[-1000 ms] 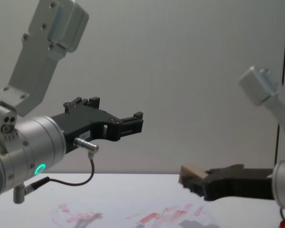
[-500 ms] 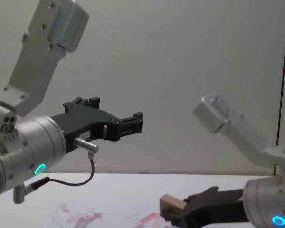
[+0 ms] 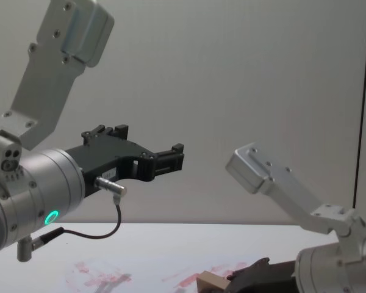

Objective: Use the one hand to pick up the stamp and affix it onto the A4 paper.

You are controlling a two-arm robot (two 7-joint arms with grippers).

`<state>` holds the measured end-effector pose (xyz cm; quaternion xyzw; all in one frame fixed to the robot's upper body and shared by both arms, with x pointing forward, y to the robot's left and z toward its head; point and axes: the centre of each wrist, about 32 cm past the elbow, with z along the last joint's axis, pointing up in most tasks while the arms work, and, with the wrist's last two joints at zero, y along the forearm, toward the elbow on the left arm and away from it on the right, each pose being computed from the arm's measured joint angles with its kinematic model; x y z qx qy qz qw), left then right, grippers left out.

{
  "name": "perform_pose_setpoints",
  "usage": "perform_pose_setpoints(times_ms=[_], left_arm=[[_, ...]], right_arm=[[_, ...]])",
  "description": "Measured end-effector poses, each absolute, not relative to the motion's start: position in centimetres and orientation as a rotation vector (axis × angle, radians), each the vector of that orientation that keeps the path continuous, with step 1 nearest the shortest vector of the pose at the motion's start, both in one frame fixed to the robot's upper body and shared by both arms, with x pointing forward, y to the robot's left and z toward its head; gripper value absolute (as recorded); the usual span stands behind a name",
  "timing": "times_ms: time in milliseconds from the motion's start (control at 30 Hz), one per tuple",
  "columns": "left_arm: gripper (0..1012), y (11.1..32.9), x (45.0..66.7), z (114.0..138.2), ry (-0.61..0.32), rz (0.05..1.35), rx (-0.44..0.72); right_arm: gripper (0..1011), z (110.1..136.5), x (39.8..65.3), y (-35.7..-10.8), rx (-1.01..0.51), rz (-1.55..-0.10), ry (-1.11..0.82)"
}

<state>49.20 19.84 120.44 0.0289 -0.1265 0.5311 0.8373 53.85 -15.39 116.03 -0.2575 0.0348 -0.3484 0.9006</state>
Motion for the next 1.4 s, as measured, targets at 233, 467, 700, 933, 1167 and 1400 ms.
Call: perform_pose_setpoints(times_ms=[233,467,700,933,1167,1400], left_arm=[[1002,19.8,49.2,120.4,-0.268,1.124,0.061],[1002,19.8,49.2,120.4,-0.268,1.124,0.061],[1002,19.8,49.2,120.4,-0.267,1.124,0.061],[1002,19.8,49.2,120.4,-0.268,1.124,0.061],[1003,19.8,49.2,120.4,-0.268,1.124,0.061],[1002,19.8,49.2,120.4,-0.268,1.124,0.061]], right_arm=[[218,115.9,53.8,-15.1,-0.546,-0.729,0.081],[218,115.9,53.8,-15.1,-0.554,-0.734,0.086],[218,115.9,53.9,-15.1,-0.548,-0.743,0.089],[218,116.9,54.2,-15.5,-0.488,-0.768,0.084],[218,118.9,54.3,-16.6,-0.402,-0.818,0.076],[218,120.4,53.5,-19.0,-0.348,-0.906,0.083]])
